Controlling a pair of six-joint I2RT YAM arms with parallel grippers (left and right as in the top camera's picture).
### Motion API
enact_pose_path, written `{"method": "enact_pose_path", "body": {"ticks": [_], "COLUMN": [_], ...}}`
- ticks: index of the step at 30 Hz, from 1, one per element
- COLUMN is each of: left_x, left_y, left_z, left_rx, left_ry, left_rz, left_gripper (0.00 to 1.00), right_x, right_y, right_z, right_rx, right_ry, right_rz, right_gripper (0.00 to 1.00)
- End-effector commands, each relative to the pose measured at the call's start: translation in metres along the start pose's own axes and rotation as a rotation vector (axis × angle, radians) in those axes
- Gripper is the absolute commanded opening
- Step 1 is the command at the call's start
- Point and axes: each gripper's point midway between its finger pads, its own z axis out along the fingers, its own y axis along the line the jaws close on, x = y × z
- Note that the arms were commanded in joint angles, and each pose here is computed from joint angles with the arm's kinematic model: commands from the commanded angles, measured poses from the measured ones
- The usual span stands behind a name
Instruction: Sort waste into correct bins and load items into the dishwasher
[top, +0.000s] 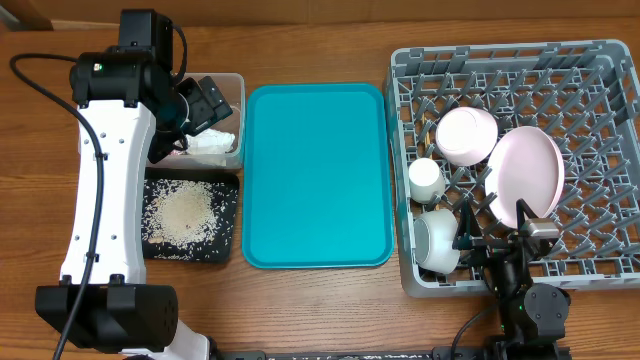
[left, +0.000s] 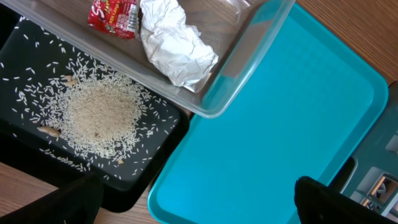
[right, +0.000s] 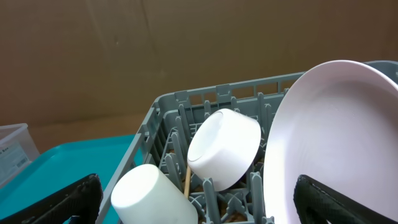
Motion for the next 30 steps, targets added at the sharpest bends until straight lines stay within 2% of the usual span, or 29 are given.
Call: {"method": "enact_pose_path", "body": {"ticks": [1, 7, 15, 20, 25, 30], "left_x": [-0.002, 0.004, 0.038, 0.054, 0.083, 0.115], "left_y": [-0.003, -0.007, -0.012, 0.016, 0.041, 0.071], "left_z": [-0.004, -0.031, -0.128, -0.176, -0.187, -0.163], "left_rx": [0.011, 0.057, 0.233, 0.234, 0.255, 0.219], "left_ry": [-0.014, -0.07, -0.269, -0.437, -0.467, -0.438], "left_rz": [0.002, 0.019, 0.088, 0.089, 0.087, 0.086], "left_gripper": [1.0, 1.0, 1.0, 1.0, 1.0, 1.0], "right_x": [0.001, 0.001, 0.001, 0.001, 0.001, 0.001], "right_y": [0.0, 0.0, 0.0, 0.0, 0.0, 0.0], "right_z": [0.0, 0.0, 0.0, 0.0, 0.0, 0.0], "right_rx": [-0.002, -0.002, -0.002, -0.002, -0.002, -0.002], "right_ry": [-0.007, -0.007, -0.007, -0.007, -0.007, -0.007], "right_rz": [0.0, 0.0, 0.0, 0.0, 0.0, 0.0], "right_gripper": [1.0, 1.0, 1.0, 1.0, 1.0, 1.0]}}
